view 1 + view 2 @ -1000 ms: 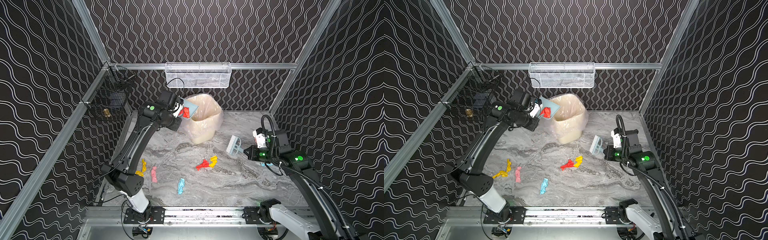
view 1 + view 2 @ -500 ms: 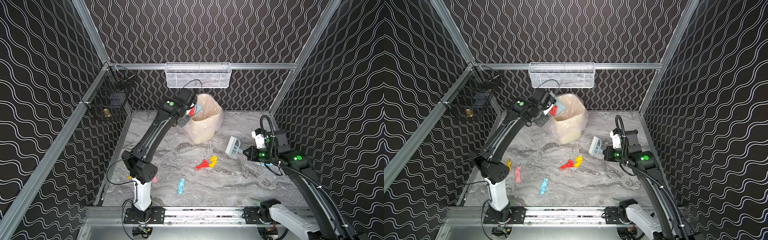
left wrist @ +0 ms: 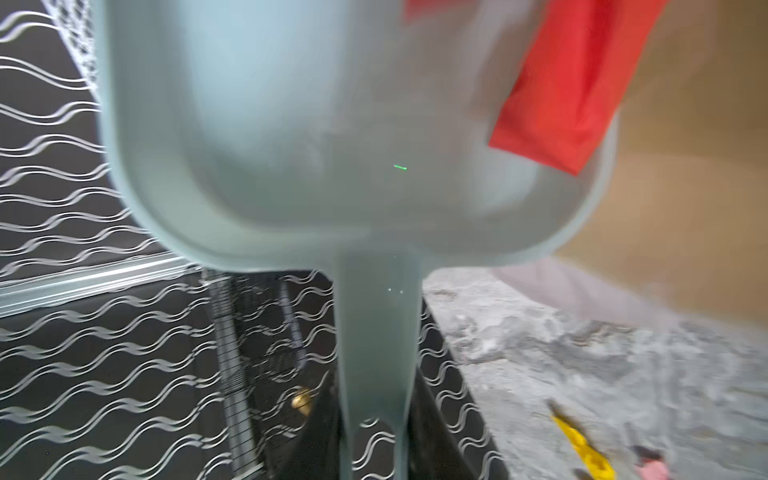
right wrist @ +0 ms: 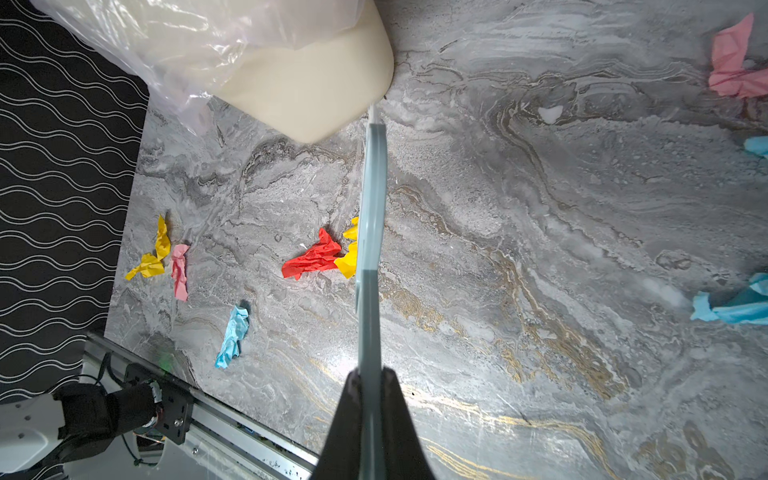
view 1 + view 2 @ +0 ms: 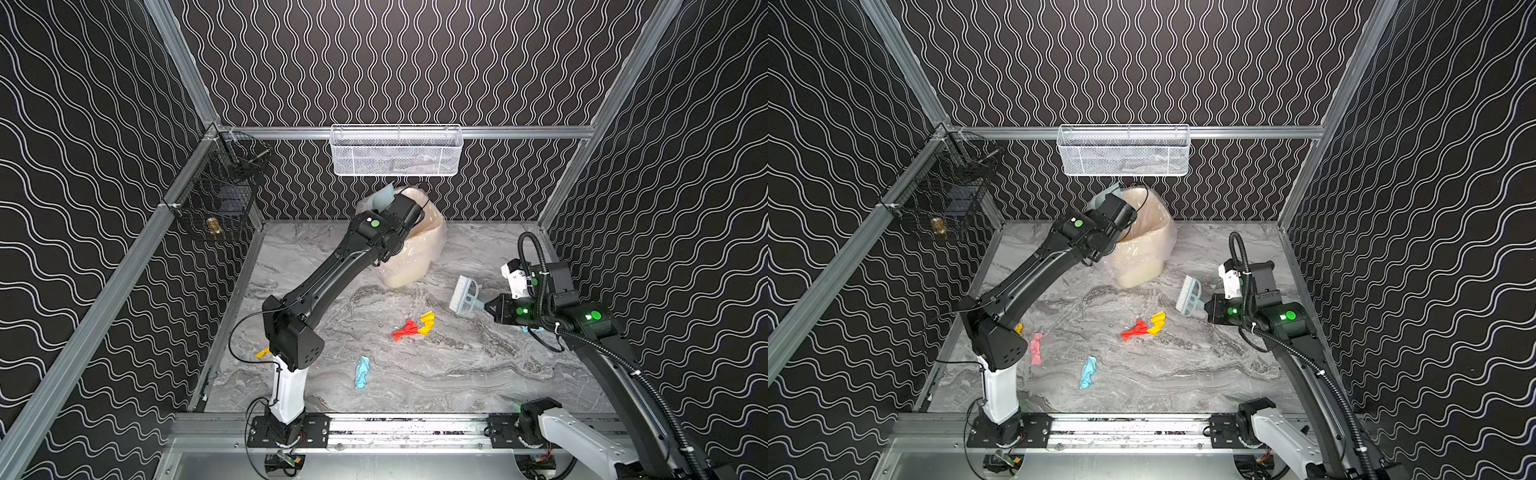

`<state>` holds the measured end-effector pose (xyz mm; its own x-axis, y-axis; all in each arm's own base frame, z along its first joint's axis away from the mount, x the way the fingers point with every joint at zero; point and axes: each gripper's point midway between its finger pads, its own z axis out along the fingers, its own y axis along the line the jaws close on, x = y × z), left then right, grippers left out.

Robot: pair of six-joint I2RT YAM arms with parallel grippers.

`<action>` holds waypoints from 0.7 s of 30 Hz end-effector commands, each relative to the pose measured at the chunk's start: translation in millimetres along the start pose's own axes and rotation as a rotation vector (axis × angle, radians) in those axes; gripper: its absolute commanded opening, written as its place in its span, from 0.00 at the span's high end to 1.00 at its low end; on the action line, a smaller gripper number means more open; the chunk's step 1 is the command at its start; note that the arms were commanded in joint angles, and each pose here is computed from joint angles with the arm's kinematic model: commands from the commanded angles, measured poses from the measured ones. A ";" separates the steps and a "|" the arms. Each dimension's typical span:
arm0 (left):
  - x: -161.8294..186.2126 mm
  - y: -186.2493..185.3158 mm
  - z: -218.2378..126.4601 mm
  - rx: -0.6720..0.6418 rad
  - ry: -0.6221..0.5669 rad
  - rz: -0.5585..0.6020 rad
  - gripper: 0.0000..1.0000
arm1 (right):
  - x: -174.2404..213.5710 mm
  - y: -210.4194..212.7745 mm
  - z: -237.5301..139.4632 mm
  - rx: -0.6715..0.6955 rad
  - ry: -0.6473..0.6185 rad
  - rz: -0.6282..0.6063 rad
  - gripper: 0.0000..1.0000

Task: Sweep away the paper scraps from the table
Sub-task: 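Tip the dustpan over the bin with the left gripper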

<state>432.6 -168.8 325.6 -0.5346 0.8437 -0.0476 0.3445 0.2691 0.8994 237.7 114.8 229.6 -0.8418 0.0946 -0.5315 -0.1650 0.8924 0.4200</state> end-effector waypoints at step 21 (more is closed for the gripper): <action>3.2 39.9 -82.9 0.009 -0.277 -0.312 1.00 | -8.8 -36.7 -0.8 0.217 -0.016 -0.015 1.00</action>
<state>392.9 -187.4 408.7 -0.3935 0.8639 -0.3143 0.1651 0.4028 0.9003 247.5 97.0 220.7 -0.8374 0.0882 -0.5395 -0.1100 0.9395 0.3243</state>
